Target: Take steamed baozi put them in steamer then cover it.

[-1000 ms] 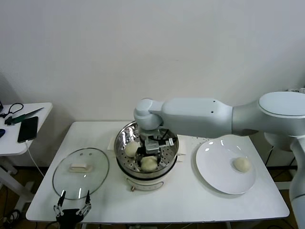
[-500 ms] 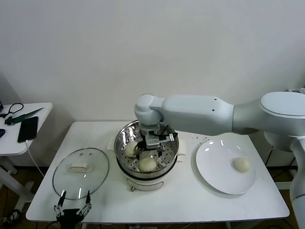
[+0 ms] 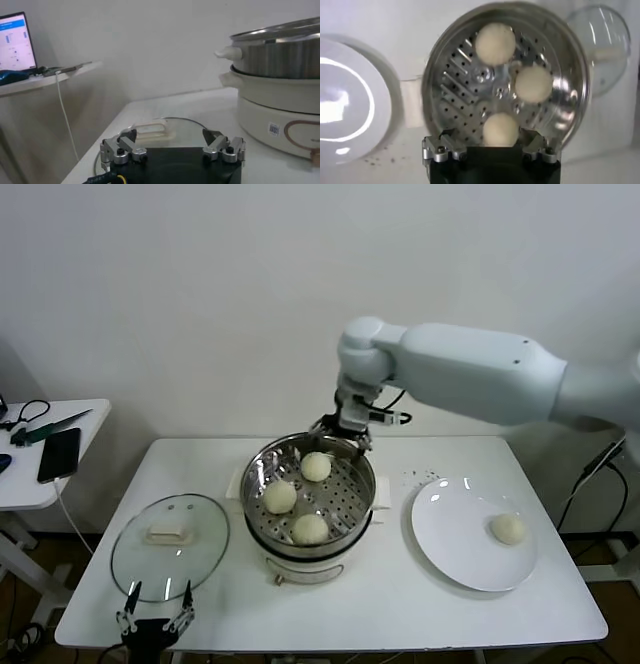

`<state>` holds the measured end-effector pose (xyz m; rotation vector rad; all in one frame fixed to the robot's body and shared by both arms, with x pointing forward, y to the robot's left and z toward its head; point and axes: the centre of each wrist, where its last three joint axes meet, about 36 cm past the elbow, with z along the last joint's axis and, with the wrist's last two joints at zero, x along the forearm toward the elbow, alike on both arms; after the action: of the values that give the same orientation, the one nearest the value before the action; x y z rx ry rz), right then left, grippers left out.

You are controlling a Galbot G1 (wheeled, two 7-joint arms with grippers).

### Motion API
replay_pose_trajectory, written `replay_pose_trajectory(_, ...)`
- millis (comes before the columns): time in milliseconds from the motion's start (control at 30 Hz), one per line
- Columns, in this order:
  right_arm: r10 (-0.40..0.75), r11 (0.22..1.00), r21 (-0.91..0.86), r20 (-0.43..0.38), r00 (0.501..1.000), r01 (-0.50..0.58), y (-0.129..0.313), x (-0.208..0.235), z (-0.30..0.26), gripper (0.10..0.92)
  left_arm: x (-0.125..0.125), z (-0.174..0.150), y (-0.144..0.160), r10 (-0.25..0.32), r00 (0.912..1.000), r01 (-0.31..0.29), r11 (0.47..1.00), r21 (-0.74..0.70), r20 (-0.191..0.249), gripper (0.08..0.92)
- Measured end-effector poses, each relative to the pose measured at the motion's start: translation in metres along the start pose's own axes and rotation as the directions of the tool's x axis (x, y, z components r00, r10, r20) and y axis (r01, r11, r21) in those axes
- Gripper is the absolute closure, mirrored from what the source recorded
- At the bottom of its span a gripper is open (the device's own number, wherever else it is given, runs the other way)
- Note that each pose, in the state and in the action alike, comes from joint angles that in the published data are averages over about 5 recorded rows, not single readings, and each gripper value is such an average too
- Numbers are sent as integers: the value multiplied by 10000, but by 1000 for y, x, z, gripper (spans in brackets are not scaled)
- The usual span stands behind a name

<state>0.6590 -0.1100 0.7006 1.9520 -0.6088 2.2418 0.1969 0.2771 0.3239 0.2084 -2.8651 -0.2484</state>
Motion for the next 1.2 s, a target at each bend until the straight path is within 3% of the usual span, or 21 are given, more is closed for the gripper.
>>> replay_pose_trajectory(200,219,9413,-3363,-262,9994,-295,75,5,35,200,0,0,-1,54,10000,-54,10000,2,34,177)
replay_pose_trajectory(500,-252,7096,-7045,-401,9989,-104,204,-29,69,200,3,-3,-4,147,9999,-148,9999,75,52,177)
replay_pose_trajectory(867,-1145,4725,-8803,-143,9933,418,317,-87,81,200,3,-2,-2,106,9999,-106,9999,33,3,177)
replay_pose_trajectory(1200,-1820,3549,-9324,22,9833,678,379,-126,86,200,2,-2,-4,112,9999,-112,9999,-32,-43,177)
